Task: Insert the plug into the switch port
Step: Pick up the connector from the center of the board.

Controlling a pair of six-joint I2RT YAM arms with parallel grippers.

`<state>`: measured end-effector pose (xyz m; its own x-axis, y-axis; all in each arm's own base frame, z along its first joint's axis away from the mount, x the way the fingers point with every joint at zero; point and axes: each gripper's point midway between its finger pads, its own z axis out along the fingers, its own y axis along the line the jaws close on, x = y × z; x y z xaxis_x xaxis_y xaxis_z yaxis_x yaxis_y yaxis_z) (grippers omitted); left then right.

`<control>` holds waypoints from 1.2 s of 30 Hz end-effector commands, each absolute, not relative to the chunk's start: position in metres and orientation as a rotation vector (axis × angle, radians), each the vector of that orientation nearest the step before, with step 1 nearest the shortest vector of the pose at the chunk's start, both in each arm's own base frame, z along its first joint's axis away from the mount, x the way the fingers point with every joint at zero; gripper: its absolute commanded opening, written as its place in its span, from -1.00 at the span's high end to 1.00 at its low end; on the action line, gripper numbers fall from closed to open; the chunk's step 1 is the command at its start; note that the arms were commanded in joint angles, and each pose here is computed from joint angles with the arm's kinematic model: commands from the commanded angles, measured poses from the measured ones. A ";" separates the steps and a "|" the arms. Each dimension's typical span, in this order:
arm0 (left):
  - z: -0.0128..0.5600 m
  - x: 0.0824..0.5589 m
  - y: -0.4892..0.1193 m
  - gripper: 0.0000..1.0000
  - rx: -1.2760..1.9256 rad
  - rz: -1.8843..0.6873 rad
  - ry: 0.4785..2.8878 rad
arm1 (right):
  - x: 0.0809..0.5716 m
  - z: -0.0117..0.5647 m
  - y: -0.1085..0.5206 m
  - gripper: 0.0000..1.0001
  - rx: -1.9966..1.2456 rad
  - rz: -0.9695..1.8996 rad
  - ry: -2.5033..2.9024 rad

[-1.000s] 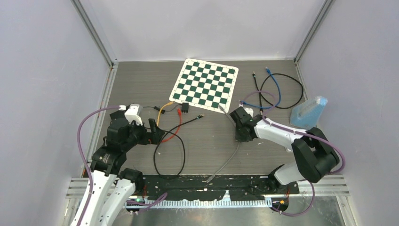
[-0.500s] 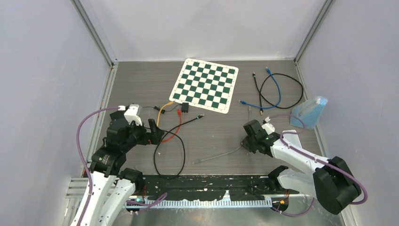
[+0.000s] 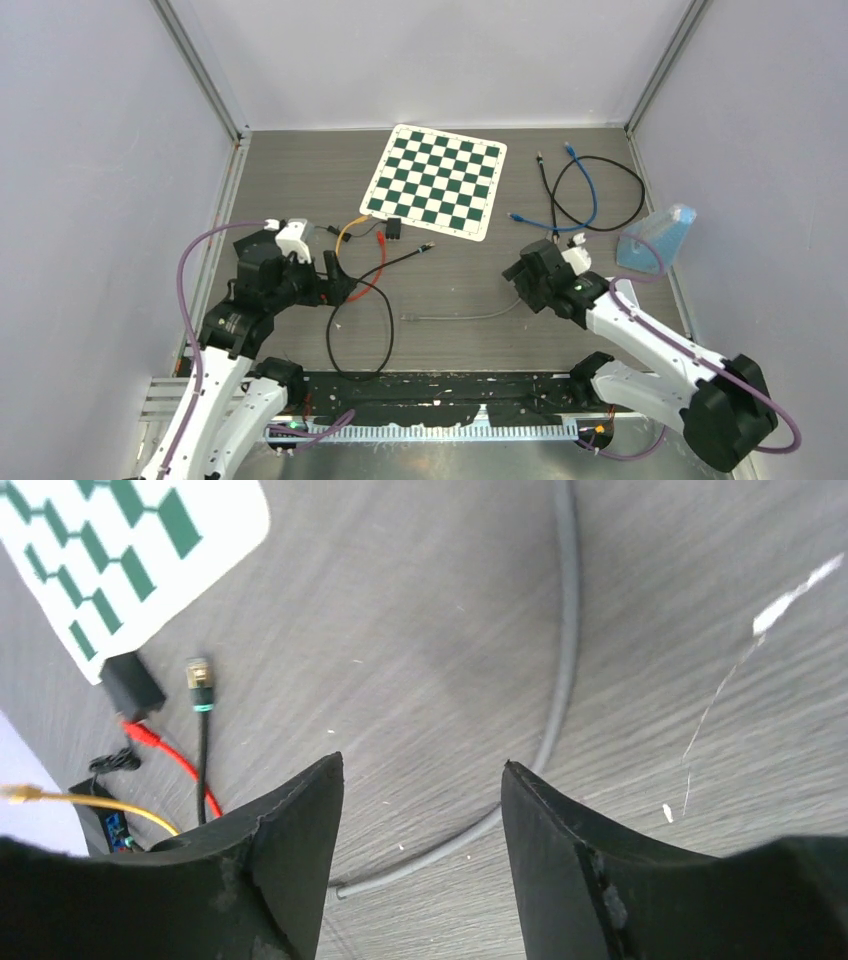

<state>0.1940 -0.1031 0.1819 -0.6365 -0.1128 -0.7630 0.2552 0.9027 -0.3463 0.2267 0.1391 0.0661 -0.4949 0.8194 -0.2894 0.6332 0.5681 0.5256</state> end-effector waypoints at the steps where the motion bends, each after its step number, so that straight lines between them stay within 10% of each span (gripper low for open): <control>1: 0.202 0.192 -0.133 -0.81 0.209 -0.707 2.151 | 0.244 0.125 0.102 -0.34 0.854 0.303 2.152; 9: 0.201 0.202 -0.201 -0.71 0.317 -0.784 2.131 | 0.243 0.169 0.059 -0.63 0.488 0.029 2.079; 27: 0.172 0.304 -0.484 -0.43 0.448 -0.741 2.220 | 0.167 0.258 0.037 -0.56 0.327 0.351 1.844; 36: 0.130 0.314 -0.507 -0.36 0.404 -0.736 2.304 | 0.174 0.229 0.027 -0.54 0.357 0.249 1.865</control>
